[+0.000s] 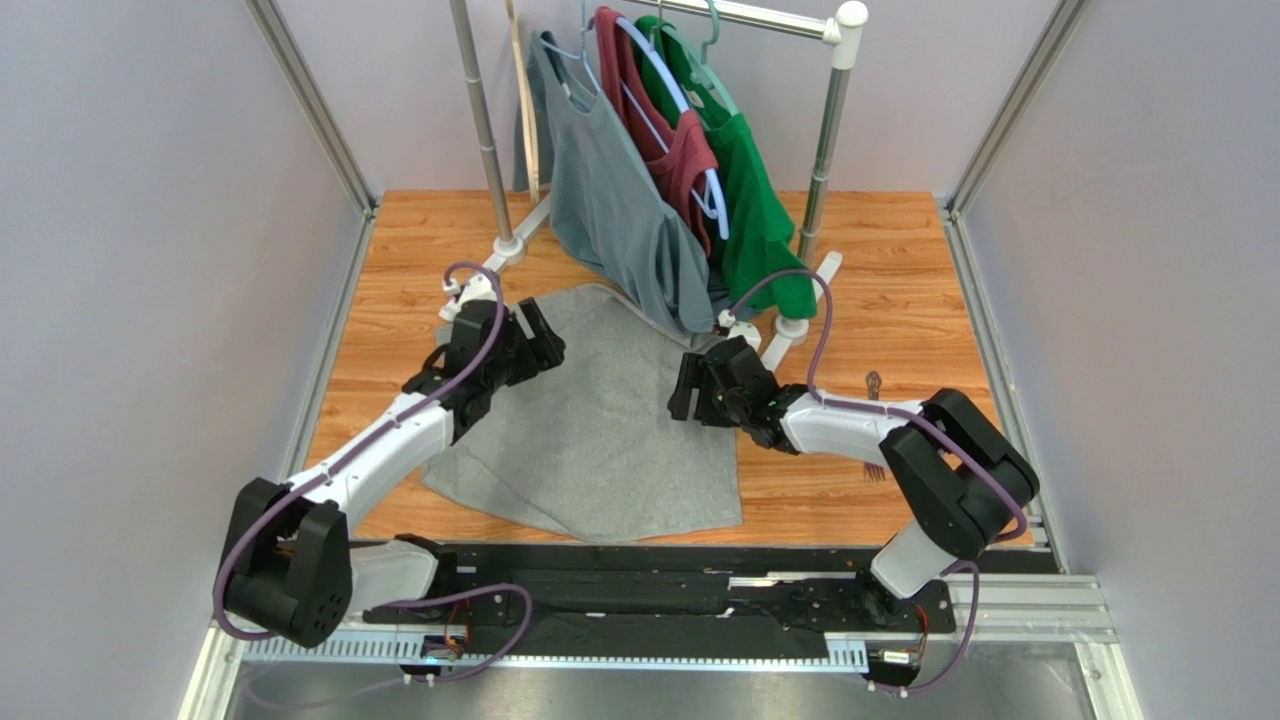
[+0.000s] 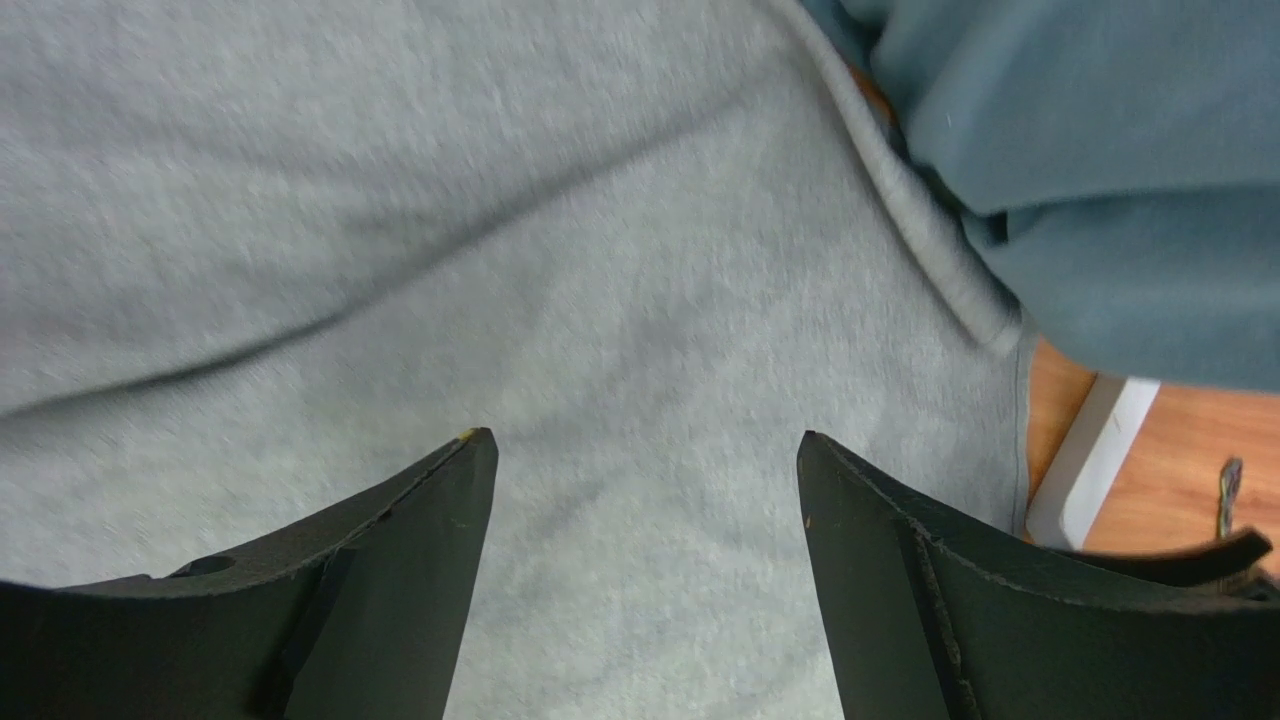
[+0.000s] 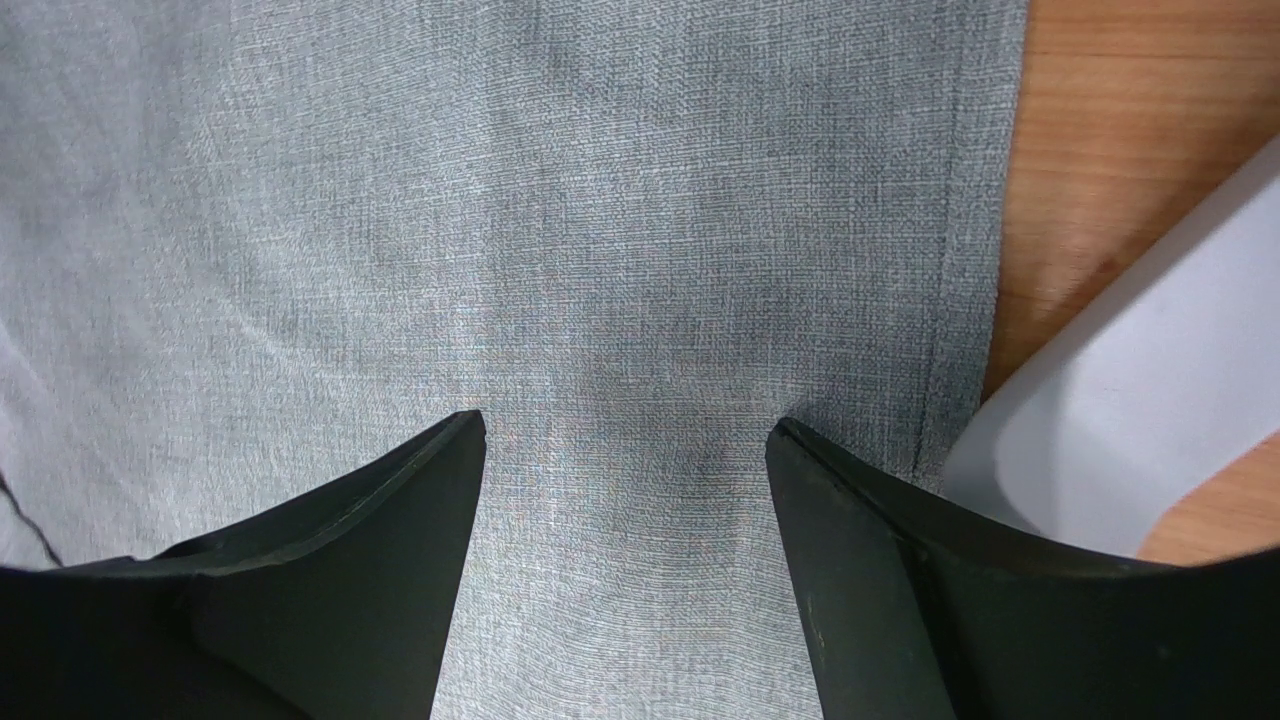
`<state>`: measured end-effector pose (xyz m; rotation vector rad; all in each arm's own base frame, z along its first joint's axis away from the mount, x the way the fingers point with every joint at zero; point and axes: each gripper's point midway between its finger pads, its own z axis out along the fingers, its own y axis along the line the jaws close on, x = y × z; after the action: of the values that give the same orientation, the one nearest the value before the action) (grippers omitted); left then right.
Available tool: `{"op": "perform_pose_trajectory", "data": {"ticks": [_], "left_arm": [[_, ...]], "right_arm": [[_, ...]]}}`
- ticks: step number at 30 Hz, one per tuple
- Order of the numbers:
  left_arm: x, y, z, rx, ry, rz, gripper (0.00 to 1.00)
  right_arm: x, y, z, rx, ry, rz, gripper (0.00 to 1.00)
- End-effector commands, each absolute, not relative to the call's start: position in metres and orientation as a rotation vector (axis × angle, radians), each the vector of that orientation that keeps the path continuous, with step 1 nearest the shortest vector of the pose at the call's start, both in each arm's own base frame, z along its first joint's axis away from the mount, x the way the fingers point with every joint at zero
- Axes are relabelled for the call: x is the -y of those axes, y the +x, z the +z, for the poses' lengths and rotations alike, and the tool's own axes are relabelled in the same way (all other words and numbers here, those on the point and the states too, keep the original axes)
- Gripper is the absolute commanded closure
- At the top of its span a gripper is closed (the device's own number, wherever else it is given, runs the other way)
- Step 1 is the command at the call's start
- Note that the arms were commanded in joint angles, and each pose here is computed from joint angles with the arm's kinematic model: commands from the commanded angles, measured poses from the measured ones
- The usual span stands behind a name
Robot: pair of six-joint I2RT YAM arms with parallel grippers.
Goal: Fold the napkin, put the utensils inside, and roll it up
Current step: Flatten out the napkin at the center of the board.
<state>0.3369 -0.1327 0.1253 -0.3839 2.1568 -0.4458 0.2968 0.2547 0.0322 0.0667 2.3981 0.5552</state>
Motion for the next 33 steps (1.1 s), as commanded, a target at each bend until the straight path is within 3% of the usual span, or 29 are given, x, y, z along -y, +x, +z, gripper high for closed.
{"op": "perform_pose_trajectory", "data": {"ticks": [1, 6, 10, 17, 22, 33], "left_arm": [[0.101, 0.352, 0.123, -2.177, -0.428, -0.362, 0.17], [0.073, 0.357, 0.118, -2.198, -0.475, -0.296, 0.17], [0.077, 0.352, 0.118, -2.209, -0.465, -0.326, 0.17], [0.087, 0.331, 0.103, -2.22, -0.482, -0.425, 0.17], [0.083, 0.326, 0.074, -2.283, -0.524, -0.4, 0.16], [0.074, 0.353, 0.05, -2.334, -0.641, -0.455, 0.16]], "right_arm": [[-0.22, 0.291, 0.008, -2.487, 0.037, 0.335, 0.23], [-0.211, 0.298, 0.02, -2.453, -0.003, 0.319, 0.23], [-0.229, 0.296, 0.064, -2.336, -0.144, 0.435, 0.23], [-0.273, 0.241, 0.122, -2.176, -0.384, 0.69, 0.23], [-0.3, 0.212, 0.118, -2.166, -0.403, 0.831, 0.23], [-0.339, 0.201, 0.083, -2.238, -0.427, 0.908, 0.23]]}}
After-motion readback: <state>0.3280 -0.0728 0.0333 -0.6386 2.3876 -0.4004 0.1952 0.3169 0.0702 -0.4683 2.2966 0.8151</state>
